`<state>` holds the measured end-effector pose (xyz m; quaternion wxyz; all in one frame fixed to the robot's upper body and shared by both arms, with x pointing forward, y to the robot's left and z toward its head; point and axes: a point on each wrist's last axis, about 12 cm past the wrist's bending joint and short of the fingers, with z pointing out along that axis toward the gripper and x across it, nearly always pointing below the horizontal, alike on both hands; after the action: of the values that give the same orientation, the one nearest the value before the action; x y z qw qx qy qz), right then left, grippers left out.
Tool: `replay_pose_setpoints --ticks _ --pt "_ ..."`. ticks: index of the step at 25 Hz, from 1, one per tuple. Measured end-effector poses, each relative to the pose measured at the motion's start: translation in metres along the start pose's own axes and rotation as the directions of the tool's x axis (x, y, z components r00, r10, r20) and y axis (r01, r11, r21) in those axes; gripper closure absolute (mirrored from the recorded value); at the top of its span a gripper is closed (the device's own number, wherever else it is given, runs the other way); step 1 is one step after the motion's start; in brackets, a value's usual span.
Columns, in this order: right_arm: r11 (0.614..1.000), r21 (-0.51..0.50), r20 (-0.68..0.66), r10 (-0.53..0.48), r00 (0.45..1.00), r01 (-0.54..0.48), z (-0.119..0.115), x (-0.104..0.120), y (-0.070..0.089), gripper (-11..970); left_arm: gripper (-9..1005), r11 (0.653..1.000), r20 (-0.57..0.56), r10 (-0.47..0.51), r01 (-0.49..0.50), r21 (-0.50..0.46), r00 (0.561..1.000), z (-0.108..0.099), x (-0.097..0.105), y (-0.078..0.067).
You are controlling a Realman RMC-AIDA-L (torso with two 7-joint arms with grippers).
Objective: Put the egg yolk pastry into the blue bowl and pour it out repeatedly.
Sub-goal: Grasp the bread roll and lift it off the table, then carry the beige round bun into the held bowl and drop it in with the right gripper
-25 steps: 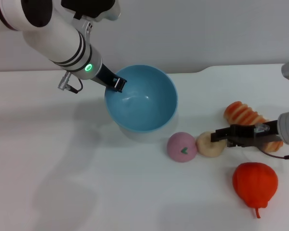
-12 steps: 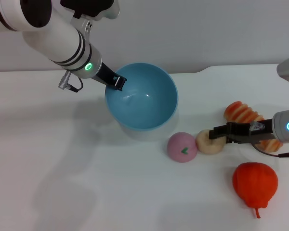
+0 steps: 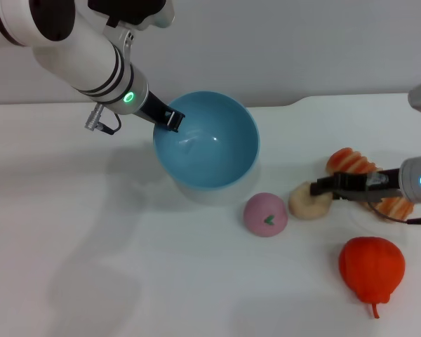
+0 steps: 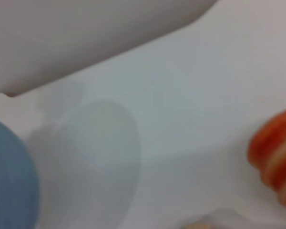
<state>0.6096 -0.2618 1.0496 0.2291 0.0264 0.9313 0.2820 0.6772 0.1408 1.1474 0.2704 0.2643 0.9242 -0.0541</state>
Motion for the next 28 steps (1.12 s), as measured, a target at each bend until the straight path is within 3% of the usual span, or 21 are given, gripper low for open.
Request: replay_pose_setpoints --ticks 13,20,28 --pt "0.986 -0.139 0.045 -0.083 0.995 0.089 -0.021 -0.016 0.017 655 997 1.000 0.017 0.000 0.000 -0.004 1.000 0.000 -0.002 0.000" --pt "0.930 -0.330 0.083 -0.146 0.986 0.165 -0.057 -0.030 0.043 692 996 1.000 0.039 0.007 -0.006 -0.010 0.999 -0.001 -0.008 -0.001" --pt "0.898 -0.379 0.120 -0.193 0.974 0.224 -0.064 -0.046 0.064 779 996 0.999 0.008 0.032 -0.032 0.008 0.999 0.001 -0.006 -0.012"
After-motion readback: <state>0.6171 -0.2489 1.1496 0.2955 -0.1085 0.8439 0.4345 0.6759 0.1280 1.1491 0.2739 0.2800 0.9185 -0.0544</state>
